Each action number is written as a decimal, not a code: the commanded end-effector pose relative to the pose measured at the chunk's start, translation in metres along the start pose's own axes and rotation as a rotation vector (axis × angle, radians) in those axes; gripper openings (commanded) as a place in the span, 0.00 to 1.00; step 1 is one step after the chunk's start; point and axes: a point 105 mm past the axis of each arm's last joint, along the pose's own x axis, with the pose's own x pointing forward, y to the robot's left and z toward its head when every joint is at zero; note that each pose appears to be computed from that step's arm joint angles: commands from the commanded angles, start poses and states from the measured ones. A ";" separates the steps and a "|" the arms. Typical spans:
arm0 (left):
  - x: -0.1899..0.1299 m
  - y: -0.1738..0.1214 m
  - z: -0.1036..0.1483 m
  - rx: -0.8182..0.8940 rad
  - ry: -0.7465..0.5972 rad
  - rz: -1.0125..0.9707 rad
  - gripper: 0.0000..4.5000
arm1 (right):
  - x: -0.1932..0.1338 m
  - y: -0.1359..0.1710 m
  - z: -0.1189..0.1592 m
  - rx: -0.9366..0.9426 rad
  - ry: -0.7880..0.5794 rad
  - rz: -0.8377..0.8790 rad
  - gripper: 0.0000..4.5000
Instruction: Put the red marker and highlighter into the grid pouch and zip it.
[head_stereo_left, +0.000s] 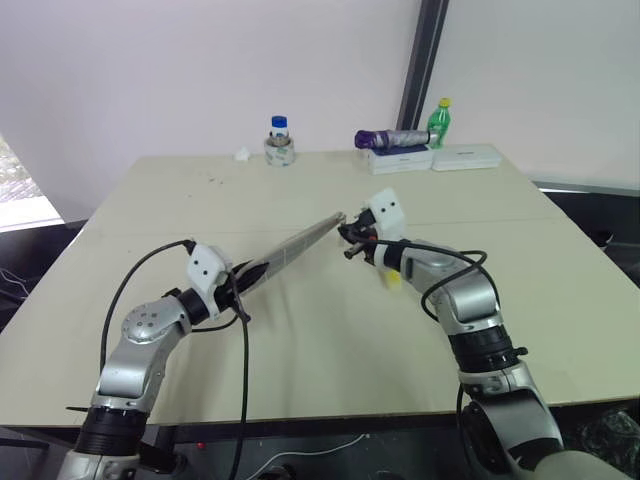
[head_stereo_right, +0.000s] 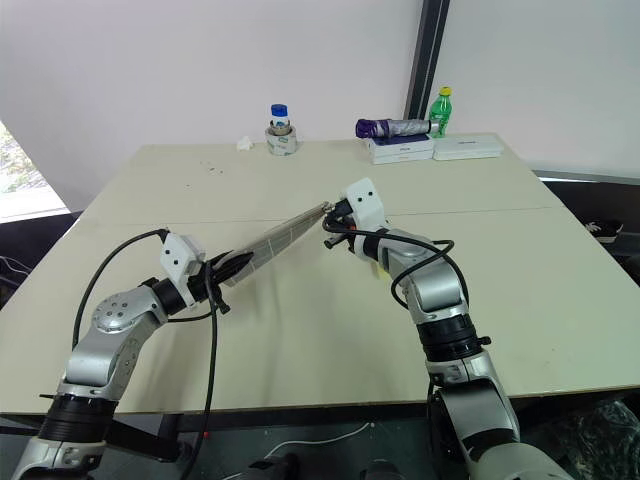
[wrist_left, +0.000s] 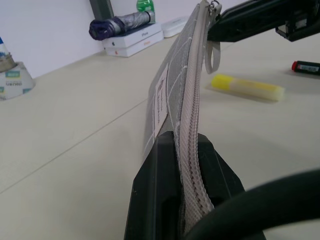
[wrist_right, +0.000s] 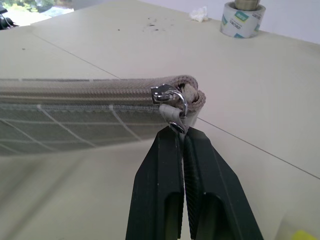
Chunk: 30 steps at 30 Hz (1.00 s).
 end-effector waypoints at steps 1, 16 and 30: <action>0.007 -0.006 0.010 0.023 -0.031 -0.009 0.00 | -0.001 0.027 0.018 -0.073 -0.048 0.095 0.00; 0.042 -0.046 0.008 -0.052 -0.058 -0.036 0.00 | -0.010 0.144 0.002 -0.237 0.021 0.503 0.00; 0.052 -0.039 0.012 -0.076 -0.082 0.049 0.00 | -0.032 0.108 0.006 -0.231 0.048 0.428 0.30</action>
